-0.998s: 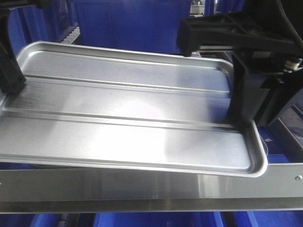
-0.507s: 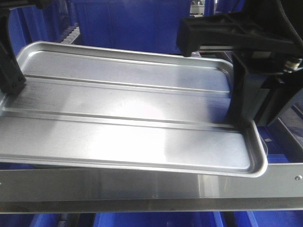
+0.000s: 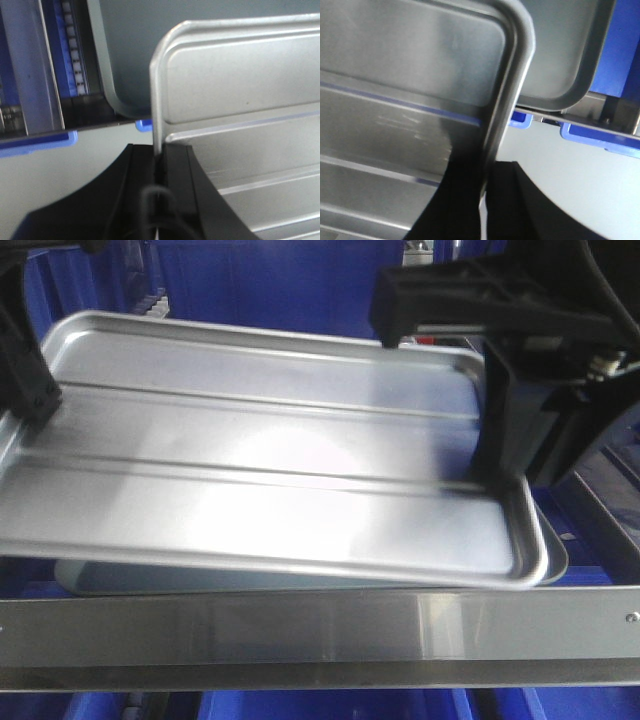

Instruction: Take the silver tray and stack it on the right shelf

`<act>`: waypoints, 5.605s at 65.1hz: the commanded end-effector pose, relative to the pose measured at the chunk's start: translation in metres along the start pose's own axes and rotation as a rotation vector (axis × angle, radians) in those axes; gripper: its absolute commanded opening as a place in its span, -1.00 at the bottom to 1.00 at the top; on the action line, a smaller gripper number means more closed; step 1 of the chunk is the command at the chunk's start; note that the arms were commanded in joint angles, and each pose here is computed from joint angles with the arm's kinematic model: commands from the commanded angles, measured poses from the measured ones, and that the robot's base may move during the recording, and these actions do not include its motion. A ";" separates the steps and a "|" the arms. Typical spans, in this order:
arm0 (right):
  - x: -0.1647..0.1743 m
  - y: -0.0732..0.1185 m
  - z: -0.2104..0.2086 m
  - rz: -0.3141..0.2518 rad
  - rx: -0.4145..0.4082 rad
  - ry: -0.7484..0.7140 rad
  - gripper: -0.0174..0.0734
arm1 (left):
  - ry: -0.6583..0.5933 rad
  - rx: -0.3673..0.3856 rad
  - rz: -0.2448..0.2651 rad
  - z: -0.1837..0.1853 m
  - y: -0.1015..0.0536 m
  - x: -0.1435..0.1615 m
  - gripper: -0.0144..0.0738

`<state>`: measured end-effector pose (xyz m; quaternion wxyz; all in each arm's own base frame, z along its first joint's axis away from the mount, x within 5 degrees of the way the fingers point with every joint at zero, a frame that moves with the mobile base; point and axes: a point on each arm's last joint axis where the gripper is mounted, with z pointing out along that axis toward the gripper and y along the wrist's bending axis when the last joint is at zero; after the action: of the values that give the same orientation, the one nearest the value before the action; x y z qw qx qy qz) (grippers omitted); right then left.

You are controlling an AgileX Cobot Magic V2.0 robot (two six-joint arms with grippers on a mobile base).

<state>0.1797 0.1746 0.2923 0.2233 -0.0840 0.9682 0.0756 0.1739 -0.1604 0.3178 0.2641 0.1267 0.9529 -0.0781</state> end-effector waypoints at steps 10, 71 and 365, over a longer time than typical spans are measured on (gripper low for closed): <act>-0.047 -0.013 -0.041 0.003 -0.035 -0.219 -0.49 | -0.133 0.032 0.060 -0.005 -0.009 -0.042 -0.88; -0.095 -0.045 0.075 0.042 0.139 -0.059 -0.44 | 0.060 -0.115 0.059 0.132 -0.006 -0.079 -0.88; 0.099 -0.114 -0.103 -0.144 -0.197 -1.019 -0.49 | -1.133 -0.207 -0.078 0.008 0.126 0.190 -0.89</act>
<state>0.0712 0.0310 0.3113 0.6224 -0.1152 0.7537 0.1767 0.0566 -0.0046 0.1990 0.7114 0.0088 0.7011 -0.0475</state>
